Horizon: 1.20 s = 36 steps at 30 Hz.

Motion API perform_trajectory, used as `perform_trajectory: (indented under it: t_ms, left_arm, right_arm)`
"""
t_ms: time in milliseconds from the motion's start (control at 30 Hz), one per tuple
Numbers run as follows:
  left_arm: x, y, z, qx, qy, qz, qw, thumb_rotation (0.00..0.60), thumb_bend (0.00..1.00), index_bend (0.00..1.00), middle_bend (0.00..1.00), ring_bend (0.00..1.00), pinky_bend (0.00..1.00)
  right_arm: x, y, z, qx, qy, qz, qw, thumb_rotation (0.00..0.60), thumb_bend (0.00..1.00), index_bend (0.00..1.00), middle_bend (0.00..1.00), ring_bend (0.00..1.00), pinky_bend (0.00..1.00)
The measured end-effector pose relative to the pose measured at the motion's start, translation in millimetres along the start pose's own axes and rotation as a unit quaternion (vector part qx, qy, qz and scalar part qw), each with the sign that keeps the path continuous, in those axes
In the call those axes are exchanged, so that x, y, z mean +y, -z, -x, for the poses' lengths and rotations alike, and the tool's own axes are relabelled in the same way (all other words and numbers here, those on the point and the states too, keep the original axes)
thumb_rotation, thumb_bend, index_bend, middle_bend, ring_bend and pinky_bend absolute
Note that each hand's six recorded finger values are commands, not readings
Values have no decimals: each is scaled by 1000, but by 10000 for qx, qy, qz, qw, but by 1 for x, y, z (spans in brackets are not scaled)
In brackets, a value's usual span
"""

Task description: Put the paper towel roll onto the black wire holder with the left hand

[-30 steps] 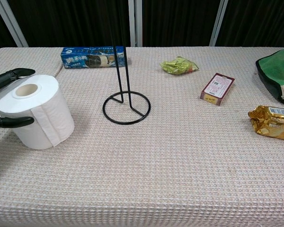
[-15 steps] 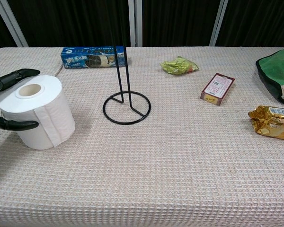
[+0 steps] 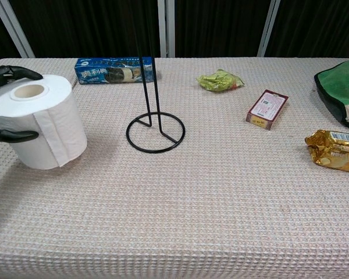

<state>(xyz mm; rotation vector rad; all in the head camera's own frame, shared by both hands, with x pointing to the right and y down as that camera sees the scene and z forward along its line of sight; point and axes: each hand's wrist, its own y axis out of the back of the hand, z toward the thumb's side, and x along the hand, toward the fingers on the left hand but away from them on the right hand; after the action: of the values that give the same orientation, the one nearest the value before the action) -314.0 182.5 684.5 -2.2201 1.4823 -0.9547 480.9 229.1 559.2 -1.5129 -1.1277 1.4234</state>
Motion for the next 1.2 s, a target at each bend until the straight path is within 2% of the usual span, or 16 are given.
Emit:
perform_trajectory:
  t_ms: [167,367,500,700,800,933,1200]
  left_arm:
    - [24,-20,-3,-264,-257,120,9992,600,355,388,569,475,291]
    - [69,-62,-14,-692,-580,345,9953,600,354,388,574,478,291]
    - [100,-105,-25,-1047,-704,633,9900,600,354,393,579,483,291]
    - [132,-169,-49,-1467,-732,908,9823,600,354,393,579,483,296]
    - [131,-186,-62,-1457,-625,1071,9815,600,354,393,579,483,296]
    - [118,-204,-75,-1449,-356,1221,9812,600,356,393,579,483,297]
    - [84,-208,-89,-1350,-60,1218,9833,600,358,393,579,483,296]
  right_arm:
    - [0,0,0,2,6,-2,10000,600,248,0,0,0,0]
    - [-1,-2,0,19,5,3,10000,600,249,0,0,0,0]
    - [-2,-2,0,18,8,19,10000,600,249,0,0,0,0]
    - [-2,-2,0,20,21,8,10000,600,249,0,0,0,0]
    - [-1,-2,-1,15,35,10,10000,600,249,0,0,0,0]
    - [-1,0,-1,0,36,25,10000,600,249,0,0,0,0]
    - [-1,5,-2,-45,31,46,10000,600,249,0,0,0,0]
